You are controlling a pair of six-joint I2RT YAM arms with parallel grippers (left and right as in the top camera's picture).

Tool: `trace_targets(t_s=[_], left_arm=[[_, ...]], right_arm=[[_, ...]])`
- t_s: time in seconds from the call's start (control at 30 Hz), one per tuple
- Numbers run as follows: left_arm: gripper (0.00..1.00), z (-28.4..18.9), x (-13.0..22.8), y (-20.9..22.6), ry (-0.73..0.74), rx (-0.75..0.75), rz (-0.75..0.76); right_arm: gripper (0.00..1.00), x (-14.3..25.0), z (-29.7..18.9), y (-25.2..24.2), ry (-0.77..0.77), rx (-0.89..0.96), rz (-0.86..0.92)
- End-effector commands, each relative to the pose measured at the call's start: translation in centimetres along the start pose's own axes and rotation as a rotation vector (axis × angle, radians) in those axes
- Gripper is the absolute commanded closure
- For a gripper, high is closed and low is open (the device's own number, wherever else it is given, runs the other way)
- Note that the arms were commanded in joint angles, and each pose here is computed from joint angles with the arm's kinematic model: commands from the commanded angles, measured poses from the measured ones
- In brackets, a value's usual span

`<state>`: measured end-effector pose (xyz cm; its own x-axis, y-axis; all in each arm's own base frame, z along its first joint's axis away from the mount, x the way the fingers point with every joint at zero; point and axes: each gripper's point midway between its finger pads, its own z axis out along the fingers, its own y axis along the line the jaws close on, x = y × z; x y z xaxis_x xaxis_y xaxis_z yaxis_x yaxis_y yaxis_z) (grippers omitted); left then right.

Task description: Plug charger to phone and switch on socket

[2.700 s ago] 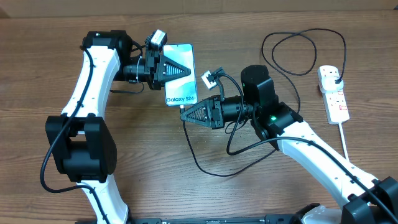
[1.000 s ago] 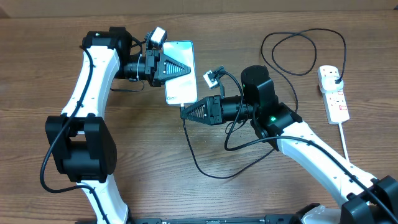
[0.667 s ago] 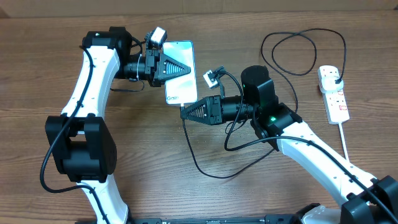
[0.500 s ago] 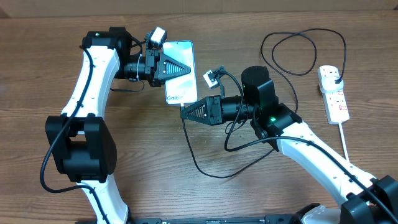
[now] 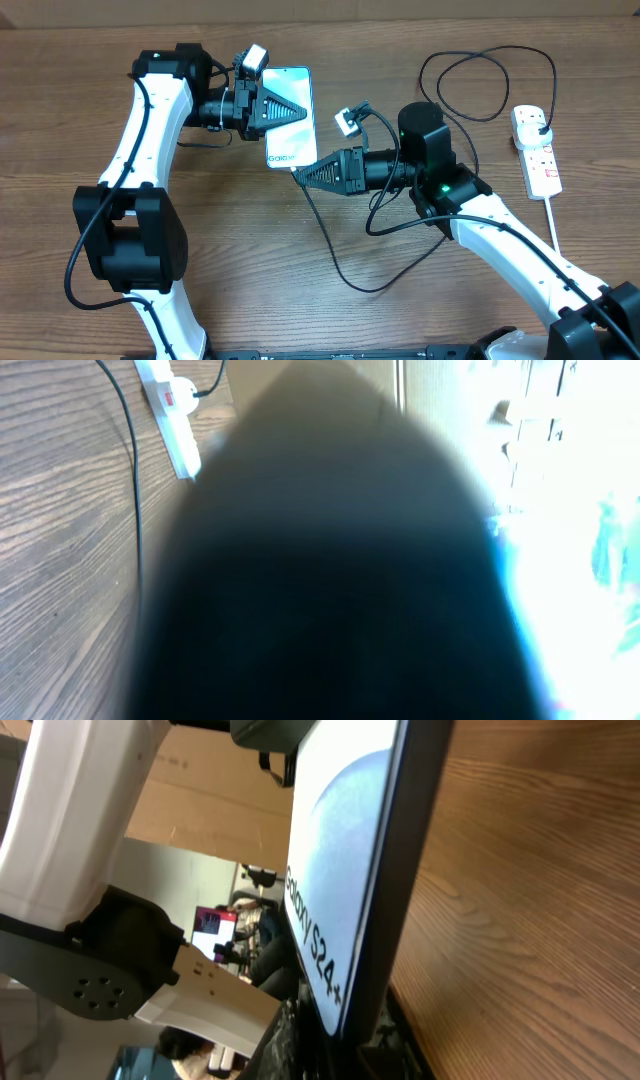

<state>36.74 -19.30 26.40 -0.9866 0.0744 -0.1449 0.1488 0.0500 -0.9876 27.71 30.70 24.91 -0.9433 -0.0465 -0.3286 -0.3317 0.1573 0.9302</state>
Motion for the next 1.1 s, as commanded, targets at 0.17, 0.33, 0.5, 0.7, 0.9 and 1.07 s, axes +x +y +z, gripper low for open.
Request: trace_targets(t_s=[0.17, 0.33, 0.5, 0.7, 0.9, 1.07], left_arm=[[0.96, 2.1, 1.6, -1.5, 0.062, -0.009, 0.052], [0.96, 1.4, 1.1, -1.4, 0.040, -0.009, 0.070], [0.96, 0.0, 0.1, -1.1, 0.001, -0.022, 0.113], [0.96, -2.2, -0.7, 0.1, -0.041, -0.087, 0.117], [0.96, -3.5, -0.7, 2.0, -0.044, -0.196, 0.075], [0.96, -3.6, -0.5, 3.0, -0.030, -0.256, 0.055]], right_arm=[[0.96, -3.4, -1.1, -0.5, -0.146, 0.057, -0.034], [0.96, -2.8, -1.0, -0.9, -0.120, 0.067, -0.032], [0.96, -1.0, -1.0, -2.4, -0.053, 0.111, -0.047], [0.96, 1.8, -1.4, -5.0, 0.040, 0.196, -0.061], [0.96, 4.5, -4.8, -12.5, 0.059, 0.613, 0.043], [0.96, 6.1, -11.0, -18.0, 0.018, 1.074, 0.138]])
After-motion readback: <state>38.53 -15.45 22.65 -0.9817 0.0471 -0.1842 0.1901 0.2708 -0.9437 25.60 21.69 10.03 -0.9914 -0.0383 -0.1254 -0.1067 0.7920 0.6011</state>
